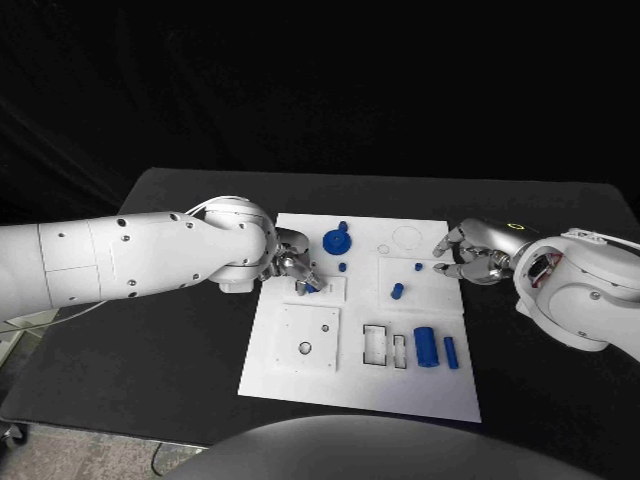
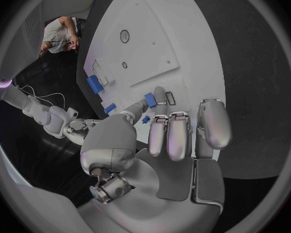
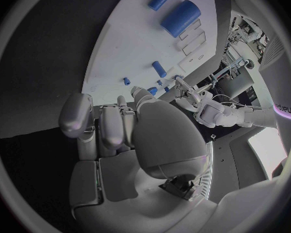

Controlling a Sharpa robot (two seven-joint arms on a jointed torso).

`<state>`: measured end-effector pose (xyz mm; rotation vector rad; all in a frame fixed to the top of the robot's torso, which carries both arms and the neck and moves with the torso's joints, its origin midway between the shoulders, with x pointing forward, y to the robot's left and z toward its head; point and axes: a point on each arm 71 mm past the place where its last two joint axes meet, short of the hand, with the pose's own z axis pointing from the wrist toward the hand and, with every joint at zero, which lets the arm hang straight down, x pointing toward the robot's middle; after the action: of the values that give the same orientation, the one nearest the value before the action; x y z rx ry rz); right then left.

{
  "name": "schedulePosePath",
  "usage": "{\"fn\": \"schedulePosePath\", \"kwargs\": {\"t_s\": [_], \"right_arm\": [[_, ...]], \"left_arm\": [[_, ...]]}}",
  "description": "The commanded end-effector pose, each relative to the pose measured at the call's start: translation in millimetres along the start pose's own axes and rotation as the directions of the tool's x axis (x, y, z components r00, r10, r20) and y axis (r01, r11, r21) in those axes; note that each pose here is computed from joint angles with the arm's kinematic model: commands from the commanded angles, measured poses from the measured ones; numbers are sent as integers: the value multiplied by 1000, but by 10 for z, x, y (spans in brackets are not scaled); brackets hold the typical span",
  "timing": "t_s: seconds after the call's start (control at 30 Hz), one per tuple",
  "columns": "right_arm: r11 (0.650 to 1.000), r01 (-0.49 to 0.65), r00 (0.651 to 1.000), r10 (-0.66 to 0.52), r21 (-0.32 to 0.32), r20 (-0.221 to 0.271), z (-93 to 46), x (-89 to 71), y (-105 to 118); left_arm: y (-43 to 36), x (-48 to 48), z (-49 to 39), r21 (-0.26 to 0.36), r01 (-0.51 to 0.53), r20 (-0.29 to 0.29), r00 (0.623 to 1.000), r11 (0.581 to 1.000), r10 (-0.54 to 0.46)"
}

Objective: Assemble the parts on the task board

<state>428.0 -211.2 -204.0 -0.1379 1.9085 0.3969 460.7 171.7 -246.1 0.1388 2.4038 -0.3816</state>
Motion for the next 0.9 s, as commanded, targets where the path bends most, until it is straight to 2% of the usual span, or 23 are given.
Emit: {"fn": "schedulePosePath", "kwargs": {"t_s": [0.03,0.9], "right_arm": [[1000,4,1000,-4,6,-7,-2,5,-6],[1000,2,1000,-1,10,-12,-5,26,-18]], "left_arm": [[16,21,19,-9,-1,-11,1000,1000,1],[-28,8,41,-2,11,1,1000,1000,-11]]}}
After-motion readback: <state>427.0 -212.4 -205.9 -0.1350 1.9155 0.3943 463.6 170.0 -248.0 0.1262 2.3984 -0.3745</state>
